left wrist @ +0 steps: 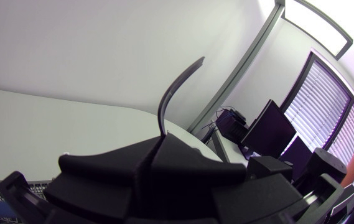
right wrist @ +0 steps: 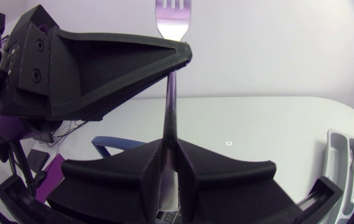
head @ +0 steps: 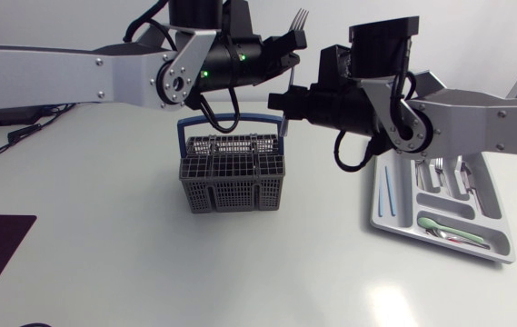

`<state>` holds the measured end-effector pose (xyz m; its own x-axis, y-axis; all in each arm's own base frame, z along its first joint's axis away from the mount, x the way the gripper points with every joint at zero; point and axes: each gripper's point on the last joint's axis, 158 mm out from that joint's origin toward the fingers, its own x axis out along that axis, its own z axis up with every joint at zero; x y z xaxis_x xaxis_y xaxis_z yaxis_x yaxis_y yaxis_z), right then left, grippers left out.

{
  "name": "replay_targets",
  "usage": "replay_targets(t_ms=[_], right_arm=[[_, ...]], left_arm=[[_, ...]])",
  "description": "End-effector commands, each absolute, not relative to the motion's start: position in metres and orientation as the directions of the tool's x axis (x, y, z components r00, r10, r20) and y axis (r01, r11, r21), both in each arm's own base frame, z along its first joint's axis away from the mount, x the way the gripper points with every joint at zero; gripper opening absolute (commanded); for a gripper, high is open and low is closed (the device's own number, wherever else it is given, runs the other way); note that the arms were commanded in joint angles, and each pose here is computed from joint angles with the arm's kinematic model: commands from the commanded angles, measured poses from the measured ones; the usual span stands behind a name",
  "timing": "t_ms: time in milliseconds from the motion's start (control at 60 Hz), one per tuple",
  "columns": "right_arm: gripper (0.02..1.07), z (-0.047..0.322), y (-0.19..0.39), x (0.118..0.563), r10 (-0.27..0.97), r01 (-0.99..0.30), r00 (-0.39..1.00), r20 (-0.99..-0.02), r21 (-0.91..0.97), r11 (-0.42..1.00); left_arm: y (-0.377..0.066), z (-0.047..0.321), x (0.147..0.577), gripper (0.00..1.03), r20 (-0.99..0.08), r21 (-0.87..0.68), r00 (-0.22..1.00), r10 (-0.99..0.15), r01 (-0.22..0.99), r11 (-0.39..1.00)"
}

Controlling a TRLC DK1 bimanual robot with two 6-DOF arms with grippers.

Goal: Unload the cutlery basket into the drawer organizer.

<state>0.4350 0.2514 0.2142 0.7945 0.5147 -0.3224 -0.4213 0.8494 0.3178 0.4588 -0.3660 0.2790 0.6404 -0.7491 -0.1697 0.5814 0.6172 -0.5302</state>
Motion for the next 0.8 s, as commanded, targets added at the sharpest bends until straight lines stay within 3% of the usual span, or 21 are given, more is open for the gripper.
replay_targets(t_ms=[0,183,400,783], right_arm=[[0.08,0.215,0.25,0.428,0.525,-0.441,0.79,-0.317,0.301,0.845],[0.08,0.213,0.249,0.425,0.526,-0.442,0.788,-0.321,0.299,0.846],[0.08,0.213,0.248,0.423,0.525,-0.442,0.787,-0.323,0.299,0.846],[0.08,0.21,0.248,0.421,0.528,-0.445,0.783,-0.329,0.297,0.845]], left_arm=[[-0.368,0.3,0.455,0.34,-0.134,-0.51,0.642,-0.755,0.609,0.608],[-0.367,0.305,0.454,0.48,-0.131,-0.498,0.642,-0.755,0.616,0.61],[-0.367,0.303,0.452,0.48,-0.138,-0.495,0.639,-0.757,0.617,0.612],[-0.37,0.302,0.444,0.62,-0.151,-0.469,0.622,-0.768,0.639,0.61]])
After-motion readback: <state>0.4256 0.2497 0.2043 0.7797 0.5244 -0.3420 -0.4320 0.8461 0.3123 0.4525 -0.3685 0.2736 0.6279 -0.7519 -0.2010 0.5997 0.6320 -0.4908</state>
